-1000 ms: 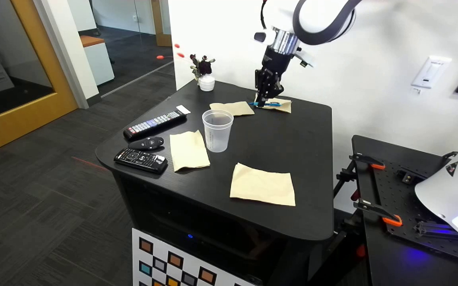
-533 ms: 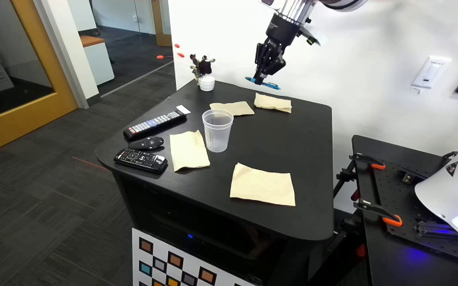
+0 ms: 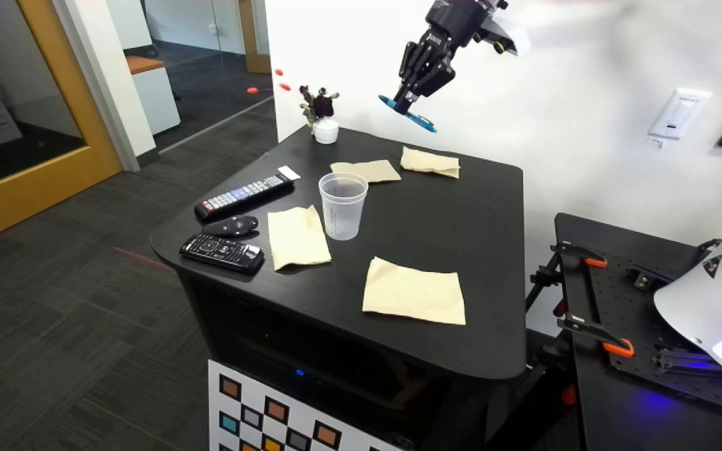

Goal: Put the green pen in the cup

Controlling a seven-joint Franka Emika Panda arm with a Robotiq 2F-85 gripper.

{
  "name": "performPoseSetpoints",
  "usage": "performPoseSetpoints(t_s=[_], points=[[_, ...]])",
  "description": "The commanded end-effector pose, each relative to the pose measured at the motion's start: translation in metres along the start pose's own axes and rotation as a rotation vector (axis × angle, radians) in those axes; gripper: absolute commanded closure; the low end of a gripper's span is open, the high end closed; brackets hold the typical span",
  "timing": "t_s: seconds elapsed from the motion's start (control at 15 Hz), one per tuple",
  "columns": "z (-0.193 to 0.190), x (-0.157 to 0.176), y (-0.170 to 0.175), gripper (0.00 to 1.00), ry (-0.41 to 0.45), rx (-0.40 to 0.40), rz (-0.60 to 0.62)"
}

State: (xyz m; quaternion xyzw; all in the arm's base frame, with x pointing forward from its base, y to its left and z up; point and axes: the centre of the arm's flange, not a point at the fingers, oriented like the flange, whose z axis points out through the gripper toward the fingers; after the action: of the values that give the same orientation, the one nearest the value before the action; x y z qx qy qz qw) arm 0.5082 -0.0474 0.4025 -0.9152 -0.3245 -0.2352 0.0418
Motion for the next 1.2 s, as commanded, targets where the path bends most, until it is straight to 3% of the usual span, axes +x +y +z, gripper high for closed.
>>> performPoseSetpoints(t_s=[0.0, 0.27, 0.33, 0.6, 0.67, 1.13], points=[[-0.011, 0.000, -0.020, 0.97, 0.087, 0.012, -0.003], [-0.009, 0.013, -0.039, 0.97, 0.155, 0.049, -0.031], [-0.006, 0.017, -0.029, 0.88, 0.119, 0.050, -0.015], [-0.005, 0.021, -0.035, 0.88, 0.127, 0.060, -0.024], [-0.005, 0.021, -0.035, 0.97, 0.127, 0.059, -0.023], [0.010, 0.030, -0.039, 0.97, 0.482, 0.077, -0.016]])
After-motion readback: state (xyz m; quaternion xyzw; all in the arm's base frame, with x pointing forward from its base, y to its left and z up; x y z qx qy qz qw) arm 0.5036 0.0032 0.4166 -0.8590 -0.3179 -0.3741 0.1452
